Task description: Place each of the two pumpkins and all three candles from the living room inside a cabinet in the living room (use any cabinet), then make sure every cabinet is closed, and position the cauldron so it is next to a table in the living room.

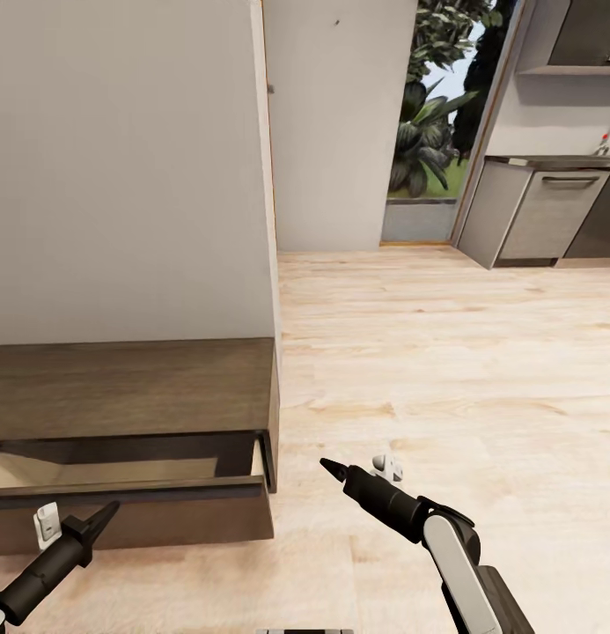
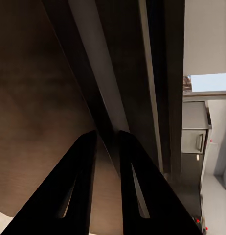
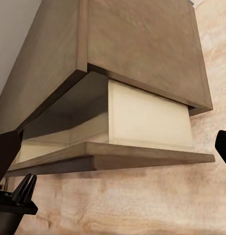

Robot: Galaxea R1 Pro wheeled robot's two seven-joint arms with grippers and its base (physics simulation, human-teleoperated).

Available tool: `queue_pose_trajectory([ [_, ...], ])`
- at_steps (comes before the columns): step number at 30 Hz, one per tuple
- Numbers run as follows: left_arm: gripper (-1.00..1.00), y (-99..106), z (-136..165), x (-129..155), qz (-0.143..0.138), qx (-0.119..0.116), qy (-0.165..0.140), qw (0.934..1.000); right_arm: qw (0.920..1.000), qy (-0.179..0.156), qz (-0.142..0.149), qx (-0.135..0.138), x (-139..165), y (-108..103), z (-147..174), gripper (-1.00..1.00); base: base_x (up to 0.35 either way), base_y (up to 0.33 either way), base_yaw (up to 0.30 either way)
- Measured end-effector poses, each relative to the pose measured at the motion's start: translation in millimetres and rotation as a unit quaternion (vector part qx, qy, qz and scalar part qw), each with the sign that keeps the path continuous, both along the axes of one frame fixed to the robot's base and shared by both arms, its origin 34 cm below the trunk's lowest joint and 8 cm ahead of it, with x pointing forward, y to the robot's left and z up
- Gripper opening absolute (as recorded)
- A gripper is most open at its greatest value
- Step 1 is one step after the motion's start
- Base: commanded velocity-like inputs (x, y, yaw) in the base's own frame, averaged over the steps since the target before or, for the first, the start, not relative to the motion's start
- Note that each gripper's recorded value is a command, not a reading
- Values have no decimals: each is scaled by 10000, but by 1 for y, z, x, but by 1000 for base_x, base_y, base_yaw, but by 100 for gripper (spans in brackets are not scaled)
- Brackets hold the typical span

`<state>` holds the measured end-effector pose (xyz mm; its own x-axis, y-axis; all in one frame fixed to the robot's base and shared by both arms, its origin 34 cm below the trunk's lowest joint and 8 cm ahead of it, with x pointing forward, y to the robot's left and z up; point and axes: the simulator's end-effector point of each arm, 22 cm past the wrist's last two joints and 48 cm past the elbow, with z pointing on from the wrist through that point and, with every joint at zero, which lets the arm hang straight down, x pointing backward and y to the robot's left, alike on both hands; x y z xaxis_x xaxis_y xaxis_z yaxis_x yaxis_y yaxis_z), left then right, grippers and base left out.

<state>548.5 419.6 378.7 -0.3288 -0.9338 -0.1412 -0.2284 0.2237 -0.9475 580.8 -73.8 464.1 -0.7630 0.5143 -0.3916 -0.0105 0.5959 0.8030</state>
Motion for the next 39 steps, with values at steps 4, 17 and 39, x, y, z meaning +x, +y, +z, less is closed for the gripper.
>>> queue_pose_trajectory([
  [4,-100,0,0,0,-1,3,-2,10000,10000,1,0,-5,0,0,0,100,-17,0,0],
  [17,-100,-1,0,0,-20,11,0,10000,10000,-1,1,-12,0,-1,0,100,-134,0,0],
  [39,-100,-2,0,1,-31,26,1,10000,10000,1,1,-11,0,-1,-1,100,-113,0,0],
])
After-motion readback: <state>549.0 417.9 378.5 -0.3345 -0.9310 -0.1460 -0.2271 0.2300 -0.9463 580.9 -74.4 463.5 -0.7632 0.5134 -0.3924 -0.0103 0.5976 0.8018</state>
